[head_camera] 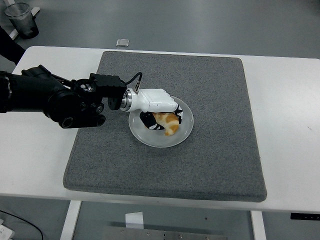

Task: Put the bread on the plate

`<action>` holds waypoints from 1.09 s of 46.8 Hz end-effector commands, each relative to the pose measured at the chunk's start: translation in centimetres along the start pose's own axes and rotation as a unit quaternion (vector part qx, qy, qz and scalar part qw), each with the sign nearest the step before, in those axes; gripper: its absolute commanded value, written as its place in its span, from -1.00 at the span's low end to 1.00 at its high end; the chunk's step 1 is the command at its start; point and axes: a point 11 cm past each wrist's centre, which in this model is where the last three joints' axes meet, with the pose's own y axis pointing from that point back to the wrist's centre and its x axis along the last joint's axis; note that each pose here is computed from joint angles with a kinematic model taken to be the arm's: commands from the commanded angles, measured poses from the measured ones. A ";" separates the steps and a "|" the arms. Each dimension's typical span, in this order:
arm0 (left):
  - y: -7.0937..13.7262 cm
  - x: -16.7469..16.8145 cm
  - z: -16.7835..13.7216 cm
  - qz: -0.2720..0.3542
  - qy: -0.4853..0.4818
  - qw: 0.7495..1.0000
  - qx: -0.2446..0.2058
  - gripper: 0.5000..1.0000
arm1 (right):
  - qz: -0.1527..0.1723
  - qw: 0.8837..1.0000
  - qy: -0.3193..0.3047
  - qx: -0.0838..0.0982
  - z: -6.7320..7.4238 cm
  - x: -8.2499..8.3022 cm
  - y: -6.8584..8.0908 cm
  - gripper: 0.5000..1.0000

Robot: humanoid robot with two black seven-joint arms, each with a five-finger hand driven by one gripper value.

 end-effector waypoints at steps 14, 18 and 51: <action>0.1 0.0 0.2 0.007 0.012 1.000 -0.003 0.99 | 0.000 1.000 0.000 0.000 0.0 0.0 0.0 0.73; 0.1 0.3 0.8 0.012 0.022 1.000 -0.012 0.99 | 0.000 1.000 0.000 0.000 0.0 0.0 0.0 0.73; 5.6 13.7 -2.7 0.240 0.170 0.956 0.019 0.99 | 0.000 1.000 0.000 0.000 0.0 0.0 0.0 0.73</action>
